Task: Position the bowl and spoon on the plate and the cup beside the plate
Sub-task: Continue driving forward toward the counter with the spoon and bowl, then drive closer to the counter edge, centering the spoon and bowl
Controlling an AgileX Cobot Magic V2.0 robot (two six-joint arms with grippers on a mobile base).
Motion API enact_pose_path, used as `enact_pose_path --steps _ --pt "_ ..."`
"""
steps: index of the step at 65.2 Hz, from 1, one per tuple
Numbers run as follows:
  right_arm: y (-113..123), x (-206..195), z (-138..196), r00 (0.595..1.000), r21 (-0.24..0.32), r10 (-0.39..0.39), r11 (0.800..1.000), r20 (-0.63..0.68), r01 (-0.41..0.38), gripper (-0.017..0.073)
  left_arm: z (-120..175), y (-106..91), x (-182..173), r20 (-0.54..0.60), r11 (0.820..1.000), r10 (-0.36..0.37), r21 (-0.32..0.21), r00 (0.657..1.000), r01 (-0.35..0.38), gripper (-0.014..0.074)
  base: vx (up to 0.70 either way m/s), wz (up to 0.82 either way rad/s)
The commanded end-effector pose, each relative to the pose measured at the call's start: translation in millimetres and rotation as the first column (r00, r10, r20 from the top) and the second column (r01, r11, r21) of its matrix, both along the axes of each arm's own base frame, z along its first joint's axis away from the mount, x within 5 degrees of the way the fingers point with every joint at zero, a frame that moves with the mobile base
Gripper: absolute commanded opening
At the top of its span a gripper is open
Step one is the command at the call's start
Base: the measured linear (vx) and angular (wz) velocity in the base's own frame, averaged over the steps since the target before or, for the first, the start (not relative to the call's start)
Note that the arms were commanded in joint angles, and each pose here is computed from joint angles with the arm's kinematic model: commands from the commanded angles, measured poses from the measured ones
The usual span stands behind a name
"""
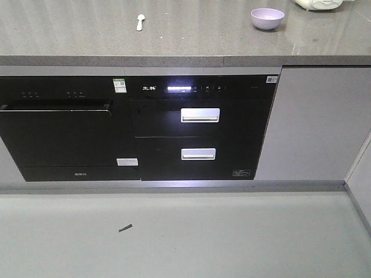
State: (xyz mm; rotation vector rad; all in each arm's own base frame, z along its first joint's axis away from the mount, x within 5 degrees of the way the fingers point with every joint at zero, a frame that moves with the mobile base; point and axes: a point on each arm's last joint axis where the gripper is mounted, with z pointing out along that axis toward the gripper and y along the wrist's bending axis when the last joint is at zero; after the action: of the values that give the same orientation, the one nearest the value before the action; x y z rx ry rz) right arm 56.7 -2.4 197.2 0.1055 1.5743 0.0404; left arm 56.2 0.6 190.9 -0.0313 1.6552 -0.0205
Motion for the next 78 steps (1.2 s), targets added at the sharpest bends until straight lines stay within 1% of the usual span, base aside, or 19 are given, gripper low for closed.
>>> enact_pose_path --steps 1,78 --pt "0.5 -0.7 7.4 0.997 -0.012 0.006 1.0 0.083 -0.005 -0.0006 -3.2 -0.2 0.4 0.054 1.0 0.0 -0.012 0.999 0.001 -0.0006 0.07 0.01" --pt "0.5 -0.7 7.4 0.997 -0.012 0.006 1.0 0.083 -0.005 -0.0006 -3.2 -0.2 0.4 0.054 1.0 0.0 -0.012 0.999 0.001 -0.0006 0.06 0.0"
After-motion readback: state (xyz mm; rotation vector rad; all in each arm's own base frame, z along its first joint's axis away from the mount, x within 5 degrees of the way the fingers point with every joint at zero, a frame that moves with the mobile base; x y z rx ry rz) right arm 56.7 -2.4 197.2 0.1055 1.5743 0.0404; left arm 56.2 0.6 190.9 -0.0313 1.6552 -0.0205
